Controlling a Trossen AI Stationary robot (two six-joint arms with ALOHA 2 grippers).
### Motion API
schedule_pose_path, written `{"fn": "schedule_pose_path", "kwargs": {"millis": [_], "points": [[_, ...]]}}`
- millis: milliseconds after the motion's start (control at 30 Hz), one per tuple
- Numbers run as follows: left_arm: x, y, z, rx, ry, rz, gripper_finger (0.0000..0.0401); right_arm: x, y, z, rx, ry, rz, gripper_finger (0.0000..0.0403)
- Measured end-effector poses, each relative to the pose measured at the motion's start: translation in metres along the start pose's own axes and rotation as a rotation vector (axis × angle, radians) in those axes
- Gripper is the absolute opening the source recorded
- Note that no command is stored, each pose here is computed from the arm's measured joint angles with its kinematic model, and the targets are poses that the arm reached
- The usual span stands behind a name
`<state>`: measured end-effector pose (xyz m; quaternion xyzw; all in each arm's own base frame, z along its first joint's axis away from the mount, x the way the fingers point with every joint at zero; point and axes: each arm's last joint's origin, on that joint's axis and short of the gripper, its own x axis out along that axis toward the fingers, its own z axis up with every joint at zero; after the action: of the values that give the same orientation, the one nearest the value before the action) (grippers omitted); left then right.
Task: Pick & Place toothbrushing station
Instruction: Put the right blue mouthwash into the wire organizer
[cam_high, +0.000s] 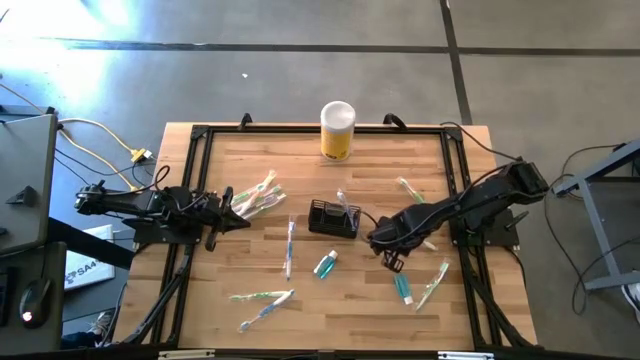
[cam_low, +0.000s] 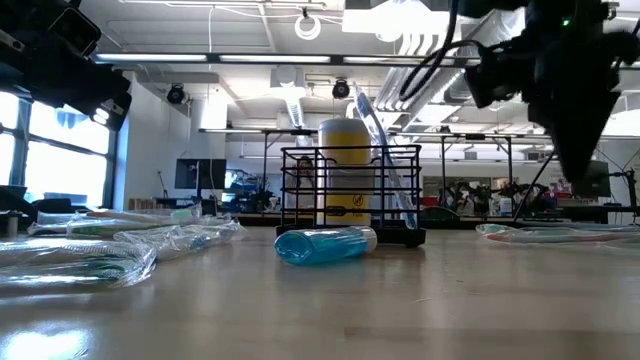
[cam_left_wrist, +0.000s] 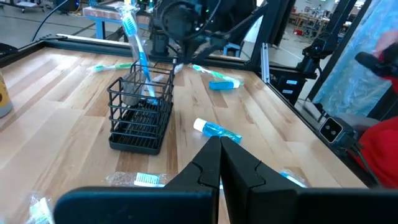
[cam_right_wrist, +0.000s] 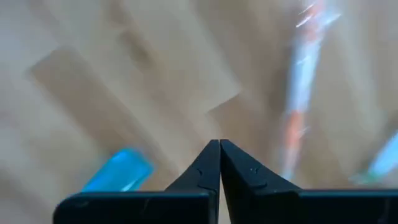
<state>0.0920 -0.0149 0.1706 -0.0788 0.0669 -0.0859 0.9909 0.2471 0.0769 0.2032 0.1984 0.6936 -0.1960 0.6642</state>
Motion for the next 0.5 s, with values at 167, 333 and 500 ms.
{"fn": "schedule_pose_path", "kwargs": {"millis": [167, 333, 500], "points": [[0.0, 0.0, 0.0, 0.006, 0.0, 0.0, 0.0, -0.001, 0.005, -0.006, 0.082, 0.156, 0.117, 0.003], [0.0, 0.0, 0.0, 0.034, 0.0, 0.0, 0.0, -0.002, 0.008, -0.009, 0.174, 0.252, 0.178, 0.0092], [0.0, 0.0, 0.0, 0.045, 0.0, 0.0, 0.0, -0.003, 0.012, -0.013, 0.221, 0.296, 0.197, 0.0161]]}}
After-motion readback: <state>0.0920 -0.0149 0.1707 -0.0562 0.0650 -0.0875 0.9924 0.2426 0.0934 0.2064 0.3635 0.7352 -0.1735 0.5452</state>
